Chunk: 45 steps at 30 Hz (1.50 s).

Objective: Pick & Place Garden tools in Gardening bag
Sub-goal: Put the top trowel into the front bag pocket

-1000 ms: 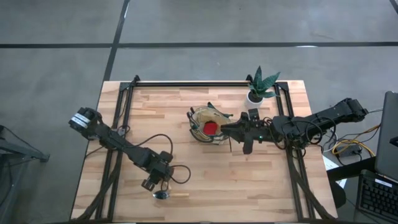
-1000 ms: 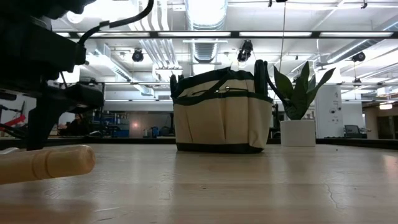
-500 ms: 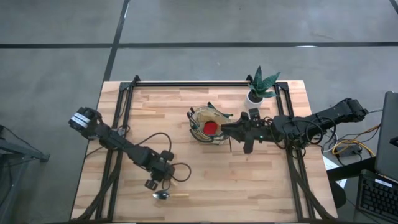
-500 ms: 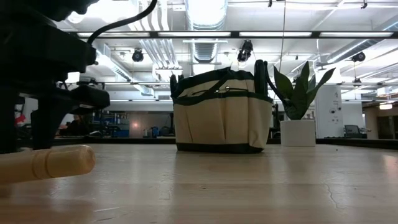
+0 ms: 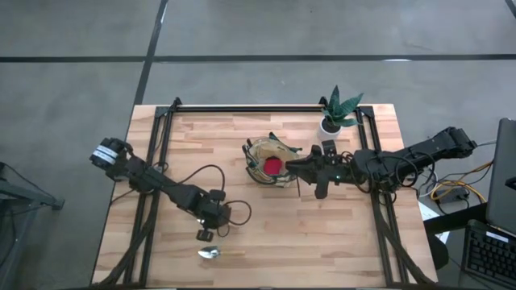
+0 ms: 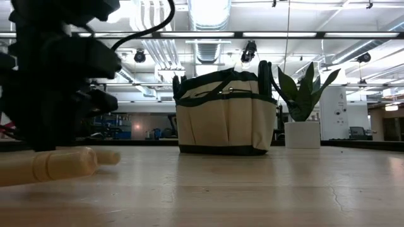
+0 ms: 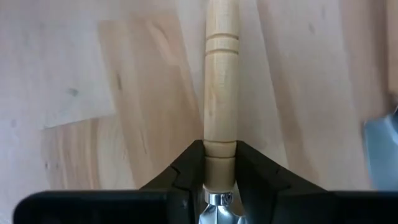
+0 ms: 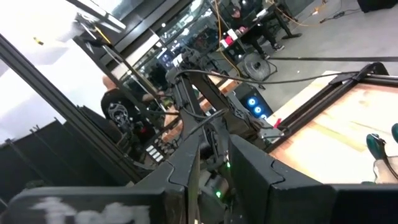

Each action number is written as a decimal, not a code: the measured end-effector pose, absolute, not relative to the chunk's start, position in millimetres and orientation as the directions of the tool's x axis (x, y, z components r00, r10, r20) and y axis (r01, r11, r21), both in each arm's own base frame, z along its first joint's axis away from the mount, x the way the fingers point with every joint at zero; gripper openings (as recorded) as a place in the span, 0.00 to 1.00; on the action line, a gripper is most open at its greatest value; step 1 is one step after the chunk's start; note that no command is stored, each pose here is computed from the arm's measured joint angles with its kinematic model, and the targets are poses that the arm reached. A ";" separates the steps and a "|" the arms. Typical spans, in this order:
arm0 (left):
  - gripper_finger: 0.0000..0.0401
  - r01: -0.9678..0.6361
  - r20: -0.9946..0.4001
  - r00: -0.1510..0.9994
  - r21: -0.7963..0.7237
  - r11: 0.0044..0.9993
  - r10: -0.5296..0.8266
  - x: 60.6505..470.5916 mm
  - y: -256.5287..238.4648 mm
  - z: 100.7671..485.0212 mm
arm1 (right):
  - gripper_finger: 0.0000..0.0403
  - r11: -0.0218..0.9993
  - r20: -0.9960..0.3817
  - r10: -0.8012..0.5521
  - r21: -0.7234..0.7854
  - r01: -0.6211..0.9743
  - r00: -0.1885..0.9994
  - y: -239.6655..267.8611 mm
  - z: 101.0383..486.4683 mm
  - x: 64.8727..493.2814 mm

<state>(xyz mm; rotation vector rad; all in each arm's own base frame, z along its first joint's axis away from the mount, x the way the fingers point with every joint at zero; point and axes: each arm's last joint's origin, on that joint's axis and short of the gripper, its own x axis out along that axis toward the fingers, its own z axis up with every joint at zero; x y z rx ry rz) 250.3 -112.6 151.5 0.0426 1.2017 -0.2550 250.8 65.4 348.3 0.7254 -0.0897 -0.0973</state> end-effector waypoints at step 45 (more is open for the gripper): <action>0.19 0.338 0.591 0.807 -0.493 0.802 0.023 188.0 -62.4 413.1 | 0.46 0.685 0.249 0.137 0.675 -0.273 0.959 112.6 357.9 331.9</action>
